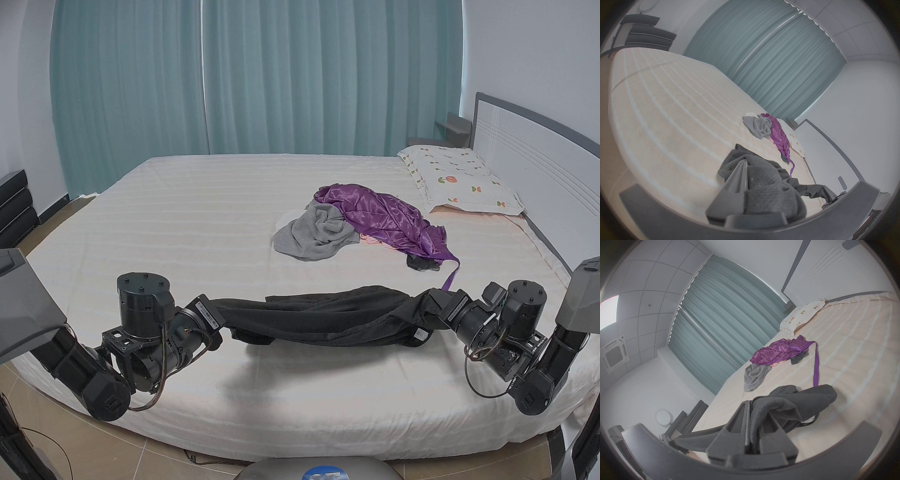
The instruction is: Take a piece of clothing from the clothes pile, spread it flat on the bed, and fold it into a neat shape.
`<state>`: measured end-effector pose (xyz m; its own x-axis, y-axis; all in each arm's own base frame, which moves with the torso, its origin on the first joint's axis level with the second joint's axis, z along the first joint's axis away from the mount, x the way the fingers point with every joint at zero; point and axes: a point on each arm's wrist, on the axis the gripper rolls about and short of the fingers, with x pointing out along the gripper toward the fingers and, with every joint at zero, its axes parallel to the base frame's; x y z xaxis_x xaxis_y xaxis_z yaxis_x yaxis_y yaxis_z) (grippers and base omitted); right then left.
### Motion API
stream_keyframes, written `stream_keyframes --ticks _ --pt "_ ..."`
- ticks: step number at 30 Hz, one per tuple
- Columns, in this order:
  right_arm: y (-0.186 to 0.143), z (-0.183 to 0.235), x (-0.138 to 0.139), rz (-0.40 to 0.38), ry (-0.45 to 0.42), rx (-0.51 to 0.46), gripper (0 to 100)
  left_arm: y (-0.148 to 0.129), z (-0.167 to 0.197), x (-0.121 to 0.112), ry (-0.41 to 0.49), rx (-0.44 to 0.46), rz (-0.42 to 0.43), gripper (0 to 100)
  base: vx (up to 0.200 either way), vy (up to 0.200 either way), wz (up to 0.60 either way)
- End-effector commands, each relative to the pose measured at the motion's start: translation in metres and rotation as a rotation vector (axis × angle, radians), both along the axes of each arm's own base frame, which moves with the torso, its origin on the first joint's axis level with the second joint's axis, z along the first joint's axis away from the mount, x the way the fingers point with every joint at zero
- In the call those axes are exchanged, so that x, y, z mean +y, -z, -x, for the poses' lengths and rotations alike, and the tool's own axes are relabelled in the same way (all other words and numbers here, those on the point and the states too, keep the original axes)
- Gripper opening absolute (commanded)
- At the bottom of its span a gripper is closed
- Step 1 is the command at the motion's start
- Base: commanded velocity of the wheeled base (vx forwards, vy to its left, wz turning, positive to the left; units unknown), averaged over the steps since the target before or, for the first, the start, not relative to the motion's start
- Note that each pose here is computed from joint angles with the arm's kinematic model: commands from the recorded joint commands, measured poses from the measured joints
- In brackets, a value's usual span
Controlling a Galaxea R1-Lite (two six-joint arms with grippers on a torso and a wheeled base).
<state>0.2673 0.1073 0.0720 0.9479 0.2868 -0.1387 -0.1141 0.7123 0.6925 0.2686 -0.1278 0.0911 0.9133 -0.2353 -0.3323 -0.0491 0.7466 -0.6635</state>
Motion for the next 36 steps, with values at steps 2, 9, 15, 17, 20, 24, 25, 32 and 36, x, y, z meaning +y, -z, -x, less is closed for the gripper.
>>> stream_keyframes --ticks 2,9,15,17,20,24,25,32,36 --pt "-0.0061 0.0005 0.0000 -0.016 -0.001 -0.029 0 -0.0002 -0.0002 0.0020 -0.008 -0.005 0.002 0 0.000 0.200 0.00" --pt "-0.0092 -0.0015 -0.0007 -0.025 0.006 -0.042 0 -0.0012 -0.0018 0.0032 -0.013 -0.011 0.003 0 0.000 0.200 0.00" --pt "-0.0094 -0.0018 -0.0006 -0.038 0.007 -0.040 0 -0.0023 -0.0025 0.0039 -0.016 -0.020 0.008 0 0.000 0.200 0.00" --pt "-0.0094 -0.0018 -0.0006 -0.043 0.008 -0.038 0 -0.0029 -0.0025 0.0040 -0.018 -0.027 0.011 0 0.000 0.200 0.00" --pt "-0.0098 -0.0017 -0.0006 -0.045 0.008 -0.039 0 -0.0030 -0.0026 0.0039 -0.017 -0.029 0.010 0 0.000 0.200 0.00" --pt "-0.0097 -0.0022 -0.0009 -0.045 0.009 -0.039 0 -0.0027 -0.0023 0.0041 -0.017 -0.028 0.009 0 0.000 0.200 0.00" --pt "-0.0098 -0.0024 -0.0013 -0.045 0.011 -0.041 0 -0.0024 -0.0020 0.0042 -0.017 -0.026 0.008 0 0.000 0.200 0.00" --pt "-0.0083 -0.0031 -0.0019 -0.046 0.013 -0.034 0 -0.0018 -0.0015 0.0044 -0.016 -0.023 0.008 0 0.000 0.200 0.00" --pt "-0.0085 -0.0057 -0.0028 -0.069 0.022 -0.032 0 -0.0015 -0.0012 0.0045 -0.016 -0.022 0.007 0 0.000 0.200 0.00"
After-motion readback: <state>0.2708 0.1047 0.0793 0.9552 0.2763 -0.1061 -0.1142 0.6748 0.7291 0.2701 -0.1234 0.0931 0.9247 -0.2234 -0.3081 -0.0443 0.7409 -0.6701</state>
